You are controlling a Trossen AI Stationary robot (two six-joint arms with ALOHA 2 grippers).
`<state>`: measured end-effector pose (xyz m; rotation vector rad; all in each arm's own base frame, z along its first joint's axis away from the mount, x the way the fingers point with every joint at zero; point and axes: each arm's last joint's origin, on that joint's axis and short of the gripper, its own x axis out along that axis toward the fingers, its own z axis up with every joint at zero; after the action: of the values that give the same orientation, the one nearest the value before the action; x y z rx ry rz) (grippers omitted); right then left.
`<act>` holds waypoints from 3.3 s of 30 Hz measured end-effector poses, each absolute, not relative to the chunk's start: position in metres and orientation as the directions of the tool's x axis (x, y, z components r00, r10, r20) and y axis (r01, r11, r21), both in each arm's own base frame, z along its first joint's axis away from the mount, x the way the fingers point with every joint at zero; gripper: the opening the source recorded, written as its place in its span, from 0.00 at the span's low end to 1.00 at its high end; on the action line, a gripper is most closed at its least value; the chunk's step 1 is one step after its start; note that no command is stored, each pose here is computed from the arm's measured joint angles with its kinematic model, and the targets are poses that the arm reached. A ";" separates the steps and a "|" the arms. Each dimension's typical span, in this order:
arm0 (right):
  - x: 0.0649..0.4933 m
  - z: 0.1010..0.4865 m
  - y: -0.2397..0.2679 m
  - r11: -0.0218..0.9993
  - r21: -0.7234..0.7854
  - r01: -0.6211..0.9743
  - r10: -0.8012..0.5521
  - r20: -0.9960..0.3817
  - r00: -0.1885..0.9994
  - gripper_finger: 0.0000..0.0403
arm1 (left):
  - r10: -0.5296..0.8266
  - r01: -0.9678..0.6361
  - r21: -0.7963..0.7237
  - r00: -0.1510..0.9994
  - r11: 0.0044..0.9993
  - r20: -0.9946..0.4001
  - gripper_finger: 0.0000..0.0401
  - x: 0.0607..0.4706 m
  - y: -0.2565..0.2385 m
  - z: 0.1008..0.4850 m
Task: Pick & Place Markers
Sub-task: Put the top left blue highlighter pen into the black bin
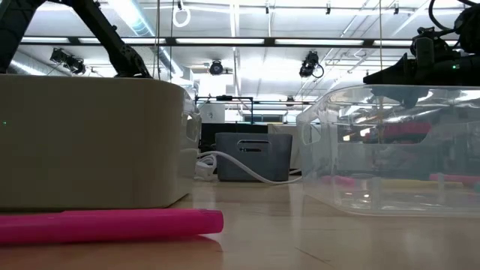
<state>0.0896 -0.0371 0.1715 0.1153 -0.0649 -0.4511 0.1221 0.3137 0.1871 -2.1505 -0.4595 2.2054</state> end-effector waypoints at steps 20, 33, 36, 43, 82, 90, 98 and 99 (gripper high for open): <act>0.090 0.172 -0.037 0.894 0.125 0.430 -0.437 0.037 0.899 0.40 | 0.206 0.160 -0.214 -0.067 -0.964 -0.976 0.46 0.104 0.313 0.170; 0.090 0.172 -0.037 0.894 0.125 0.429 -0.437 0.037 0.899 0.40 | 0.183 0.154 -0.184 -0.019 -0.971 -0.983 0.46 0.108 0.323 0.147; 0.090 0.172 -0.037 0.894 0.125 0.429 -0.437 0.037 0.899 0.40 | 0.179 0.159 -0.183 -0.036 -0.970 -0.983 0.46 0.104 0.324 0.147; 0.090 0.172 -0.037 0.894 0.125 0.429 -0.437 0.038 0.899 0.40 | 0.143 0.125 -0.146 -0.032 -0.981 -0.989 0.46 0.104 0.324 0.138; 0.090 0.172 -0.037 0.894 0.126 0.431 -0.438 0.038 0.898 0.40 | 0.103 0.170 -0.096 0.031 -0.981 -0.994 0.18 0.108 0.323 0.134; 0.090 0.172 -0.037 0.894 0.126 0.431 -0.438 0.037 0.898 0.40 | 0.127 0.152 -0.112 0.091 -0.982 -0.988 0.17 0.109 0.319 0.150; 0.090 0.172 -0.037 0.900 0.125 0.418 -0.425 0.037 0.904 0.40 | 0.196 0.132 -0.181 0.111 -0.974 -0.974 0.19 0.107 0.315 0.174; 0.090 0.172 -0.036 0.905 0.125 0.407 -0.414 0.038 0.909 0.40 | 0.205 0.131 -0.190 0.113 -0.973 -0.972 0.19 0.107 0.314 0.177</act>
<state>0.0899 -0.0363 0.1716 0.1150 -0.0636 -0.4245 0.1070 0.3141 0.1768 -2.3011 -0.3482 2.0261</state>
